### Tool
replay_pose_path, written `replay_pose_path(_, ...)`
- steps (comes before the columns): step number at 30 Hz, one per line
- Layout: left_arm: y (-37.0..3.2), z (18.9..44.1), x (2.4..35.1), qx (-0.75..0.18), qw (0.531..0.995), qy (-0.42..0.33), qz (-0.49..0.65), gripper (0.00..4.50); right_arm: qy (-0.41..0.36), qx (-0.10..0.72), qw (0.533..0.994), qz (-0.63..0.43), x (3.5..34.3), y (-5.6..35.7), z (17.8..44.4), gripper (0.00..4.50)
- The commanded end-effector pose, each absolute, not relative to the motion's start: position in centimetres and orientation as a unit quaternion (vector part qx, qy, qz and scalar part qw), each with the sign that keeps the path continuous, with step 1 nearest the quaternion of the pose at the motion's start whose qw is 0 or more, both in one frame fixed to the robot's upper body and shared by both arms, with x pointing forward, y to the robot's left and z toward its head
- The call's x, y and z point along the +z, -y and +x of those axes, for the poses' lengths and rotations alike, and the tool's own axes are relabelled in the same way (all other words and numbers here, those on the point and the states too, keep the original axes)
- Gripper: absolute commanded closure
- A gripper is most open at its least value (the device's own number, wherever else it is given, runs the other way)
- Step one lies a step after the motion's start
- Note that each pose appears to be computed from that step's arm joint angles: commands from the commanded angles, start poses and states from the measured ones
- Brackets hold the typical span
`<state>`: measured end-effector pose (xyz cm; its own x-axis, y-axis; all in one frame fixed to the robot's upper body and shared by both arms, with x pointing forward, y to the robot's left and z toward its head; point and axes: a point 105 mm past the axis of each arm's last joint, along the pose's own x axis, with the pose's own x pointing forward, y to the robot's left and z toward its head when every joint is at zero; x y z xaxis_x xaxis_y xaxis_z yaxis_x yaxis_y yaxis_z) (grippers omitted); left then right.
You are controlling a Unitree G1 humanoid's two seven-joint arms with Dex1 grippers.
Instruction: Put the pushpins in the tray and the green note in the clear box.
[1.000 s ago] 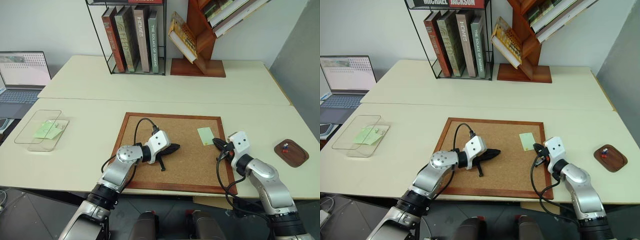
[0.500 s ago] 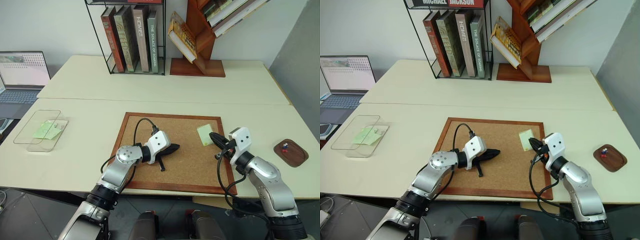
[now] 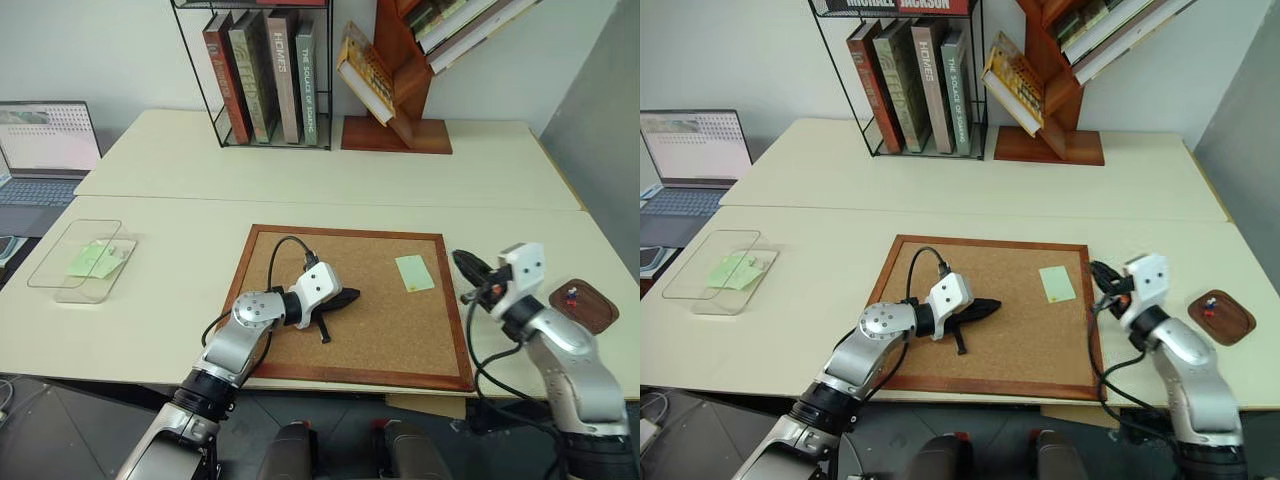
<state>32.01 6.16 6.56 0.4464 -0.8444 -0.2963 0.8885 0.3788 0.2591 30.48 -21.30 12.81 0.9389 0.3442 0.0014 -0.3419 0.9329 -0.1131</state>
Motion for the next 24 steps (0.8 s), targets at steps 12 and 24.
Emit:
replay_pose_path(12, -7.1, 31.7, 3.8, -0.520, 0.821, -0.106, 0.211, 4.50, -0.071, -0.091, 0.979, -0.167, 10.7, 35.4, 26.8, 4.42)
replay_pose_path(24, -7.3, 31.5, 3.8, -0.519, 0.819, -0.105, 0.219, 4.50, -0.115, -0.141, 0.973, -0.144, 8.5, 37.4, 26.6, 3.05)
